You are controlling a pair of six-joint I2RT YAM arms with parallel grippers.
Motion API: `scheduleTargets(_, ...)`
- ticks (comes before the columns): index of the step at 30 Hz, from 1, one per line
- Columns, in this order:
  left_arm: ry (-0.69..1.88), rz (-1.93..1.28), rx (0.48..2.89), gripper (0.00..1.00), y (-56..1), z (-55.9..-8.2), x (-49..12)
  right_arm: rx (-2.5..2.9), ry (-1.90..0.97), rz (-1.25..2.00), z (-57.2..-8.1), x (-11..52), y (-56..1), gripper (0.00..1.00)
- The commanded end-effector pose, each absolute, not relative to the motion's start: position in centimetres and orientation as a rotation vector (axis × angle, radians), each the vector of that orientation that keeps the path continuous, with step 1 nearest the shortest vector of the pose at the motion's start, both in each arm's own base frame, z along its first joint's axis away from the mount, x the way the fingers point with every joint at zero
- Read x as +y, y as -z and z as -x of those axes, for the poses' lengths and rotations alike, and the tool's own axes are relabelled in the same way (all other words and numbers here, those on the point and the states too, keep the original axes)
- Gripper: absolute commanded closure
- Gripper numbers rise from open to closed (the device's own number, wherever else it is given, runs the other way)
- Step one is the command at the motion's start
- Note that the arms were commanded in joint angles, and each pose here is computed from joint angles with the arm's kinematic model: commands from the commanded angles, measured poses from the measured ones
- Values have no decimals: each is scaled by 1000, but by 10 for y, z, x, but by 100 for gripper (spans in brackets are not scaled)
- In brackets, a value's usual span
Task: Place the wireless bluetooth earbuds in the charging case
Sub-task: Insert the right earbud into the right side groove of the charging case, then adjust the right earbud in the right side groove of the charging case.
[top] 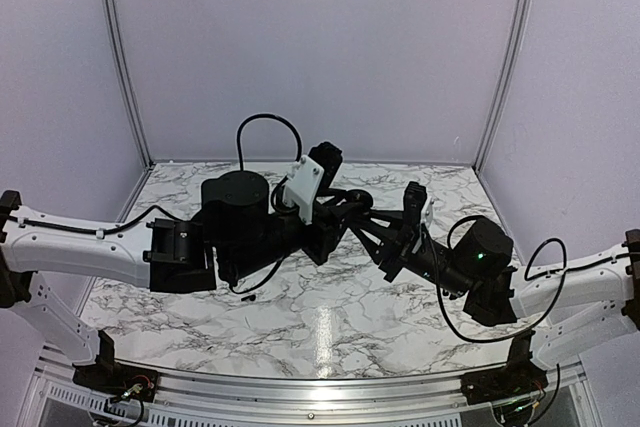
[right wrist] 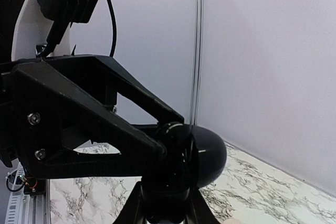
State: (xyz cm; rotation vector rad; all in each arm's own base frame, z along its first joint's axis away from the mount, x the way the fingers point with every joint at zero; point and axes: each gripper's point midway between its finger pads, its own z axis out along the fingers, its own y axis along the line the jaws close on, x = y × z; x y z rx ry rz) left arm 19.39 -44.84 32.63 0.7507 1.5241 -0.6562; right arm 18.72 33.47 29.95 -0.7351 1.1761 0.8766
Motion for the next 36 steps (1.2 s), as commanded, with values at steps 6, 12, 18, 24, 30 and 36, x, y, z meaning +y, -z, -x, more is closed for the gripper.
scheduleTargets(6, 671, -819, 1540, 57, -319, -186, -443, 1127, -958, 646, -191, 329, -330, 100)
scheduleTargets(12, 752, -880, 1506, 51, -324, -170, -441, 1128, -977, 652, -192, 329, -327, 100)
scheduleTargets(18, 769, -902, 1452, 48, -337, -159, -419, 1111, -1013, 712, -184, 331, -323, 100)
scheduleTargets(24, 760, -979, 1413, 26, -348, -153, -383, 1076, -1116, 882, -162, 338, -319, 100)
scheduleTargets(30, 753, -1160, 1466, 5, -332, -141, -380, 1035, -1237, 1058, -133, 346, -314, 100)
scheduleTargets(36, 798, -1269, 1448, 1, -323, -126, -386, 1017, -1359, 1193, -115, 358, -311, 100)
